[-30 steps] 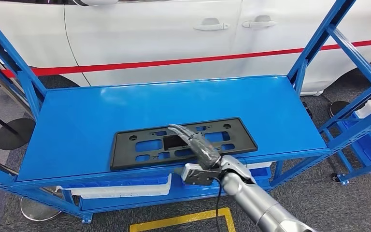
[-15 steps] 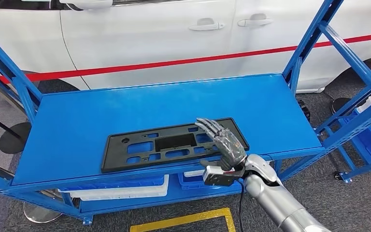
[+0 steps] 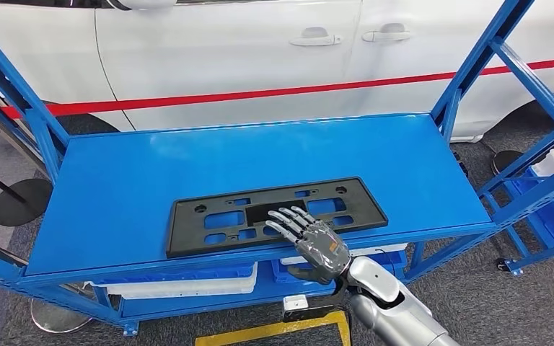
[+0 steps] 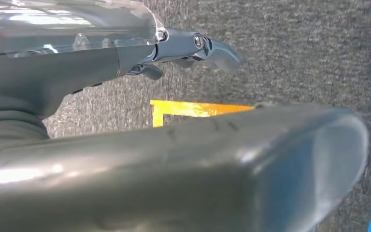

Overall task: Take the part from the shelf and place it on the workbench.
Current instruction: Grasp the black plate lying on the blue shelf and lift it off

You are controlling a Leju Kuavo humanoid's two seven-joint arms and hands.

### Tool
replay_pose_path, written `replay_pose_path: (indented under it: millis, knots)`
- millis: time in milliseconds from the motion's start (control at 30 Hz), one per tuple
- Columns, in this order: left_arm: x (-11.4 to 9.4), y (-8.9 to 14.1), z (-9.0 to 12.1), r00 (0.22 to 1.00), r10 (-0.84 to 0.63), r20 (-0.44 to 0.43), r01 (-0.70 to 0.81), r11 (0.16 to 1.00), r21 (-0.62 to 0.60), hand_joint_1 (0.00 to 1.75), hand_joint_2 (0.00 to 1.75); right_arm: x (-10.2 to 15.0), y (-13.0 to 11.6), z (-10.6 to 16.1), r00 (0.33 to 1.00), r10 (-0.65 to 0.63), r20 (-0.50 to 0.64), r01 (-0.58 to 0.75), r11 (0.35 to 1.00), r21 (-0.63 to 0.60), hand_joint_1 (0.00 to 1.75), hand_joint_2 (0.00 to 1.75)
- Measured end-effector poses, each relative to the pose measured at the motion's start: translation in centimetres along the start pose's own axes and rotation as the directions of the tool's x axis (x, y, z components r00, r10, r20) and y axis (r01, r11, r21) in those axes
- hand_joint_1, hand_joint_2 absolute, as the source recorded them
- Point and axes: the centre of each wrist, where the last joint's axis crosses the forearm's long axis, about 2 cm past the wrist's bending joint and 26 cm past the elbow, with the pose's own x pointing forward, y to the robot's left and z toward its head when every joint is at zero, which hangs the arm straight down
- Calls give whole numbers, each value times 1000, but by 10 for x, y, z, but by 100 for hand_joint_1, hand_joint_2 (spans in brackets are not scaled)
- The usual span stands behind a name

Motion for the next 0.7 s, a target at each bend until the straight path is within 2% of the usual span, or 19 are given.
replay_pose_path:
  millis: [300, 700]
  knots:
    - [2, -2, 0, 1000, -4, 7, 4, 1000, -15, 0, 0, 7, -1, -5, 997, 79, 11, -79, 996, -51, 0, 175]
    - [3, 1, -1, 1000, -15, 21, 15, 1000, -7, 0, 0, 30, 1, -27, 990, 141, 28, -137, 983, -123, 0, 175]
